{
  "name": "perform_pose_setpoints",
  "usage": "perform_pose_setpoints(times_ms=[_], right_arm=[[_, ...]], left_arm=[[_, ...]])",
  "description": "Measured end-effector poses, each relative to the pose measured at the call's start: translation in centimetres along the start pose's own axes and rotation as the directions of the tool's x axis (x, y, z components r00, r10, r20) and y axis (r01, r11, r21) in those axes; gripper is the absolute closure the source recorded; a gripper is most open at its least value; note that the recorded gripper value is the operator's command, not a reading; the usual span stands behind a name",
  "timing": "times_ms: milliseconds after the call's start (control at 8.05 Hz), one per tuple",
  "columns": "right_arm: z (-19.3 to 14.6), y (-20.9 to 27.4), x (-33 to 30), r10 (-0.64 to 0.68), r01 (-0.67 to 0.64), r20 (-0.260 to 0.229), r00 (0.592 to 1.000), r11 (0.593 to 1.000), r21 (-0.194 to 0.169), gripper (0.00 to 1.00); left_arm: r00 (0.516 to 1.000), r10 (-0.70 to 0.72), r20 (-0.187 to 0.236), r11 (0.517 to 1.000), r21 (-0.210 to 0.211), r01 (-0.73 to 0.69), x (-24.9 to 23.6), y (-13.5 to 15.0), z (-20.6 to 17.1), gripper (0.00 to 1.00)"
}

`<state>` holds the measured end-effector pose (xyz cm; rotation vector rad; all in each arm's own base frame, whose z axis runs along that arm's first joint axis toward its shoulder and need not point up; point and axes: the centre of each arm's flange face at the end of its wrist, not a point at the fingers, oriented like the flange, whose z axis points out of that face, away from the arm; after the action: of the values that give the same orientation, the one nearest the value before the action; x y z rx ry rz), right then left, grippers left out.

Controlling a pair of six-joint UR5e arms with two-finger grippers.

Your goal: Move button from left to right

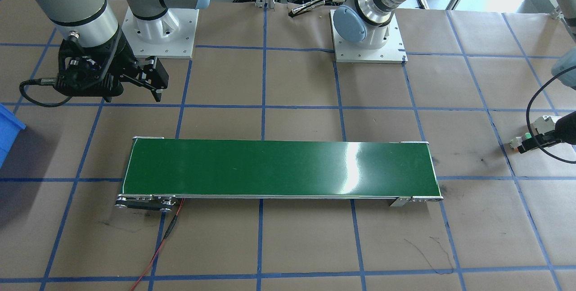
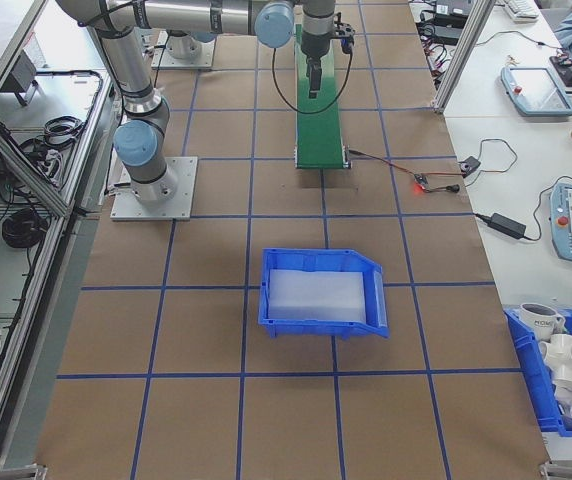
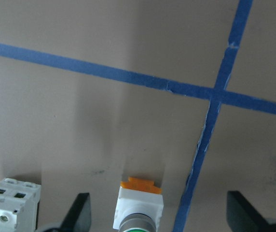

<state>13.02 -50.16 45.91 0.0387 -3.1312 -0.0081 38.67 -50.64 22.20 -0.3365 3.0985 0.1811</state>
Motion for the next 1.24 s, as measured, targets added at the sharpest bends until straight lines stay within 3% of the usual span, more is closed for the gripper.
perform_pose_setpoints(times_ms=[248,497,869,1242], right_arm=[[0.0,0.0,0.0,-0.002,0.002,0.000,1.000,1.000,-0.001,0.00],[0.1,0.0,0.0,-0.002,0.002,0.000,1.000,1.000,-0.002,0.00],[0.1,0.0,-0.1,-0.003,0.003,-0.001,1.000,1.000,-0.002,0.00],[0.1,0.0,-0.1,-0.003,0.003,0.000,1.000,1.000,-0.002,0.00]], left_arm=[[1.000,0.010,-0.006,0.999,-0.042,-0.011,0.2,0.4,1.9,0.00],[0.999,0.017,0.029,0.995,-0.094,-0.014,0.1,1.0,3.0,0.06],[0.999,0.019,0.043,0.994,-0.111,-0.014,-0.1,1.2,3.3,1.00],[0.999,0.022,0.046,0.994,-0.112,-0.017,-0.1,1.2,3.2,1.00]])
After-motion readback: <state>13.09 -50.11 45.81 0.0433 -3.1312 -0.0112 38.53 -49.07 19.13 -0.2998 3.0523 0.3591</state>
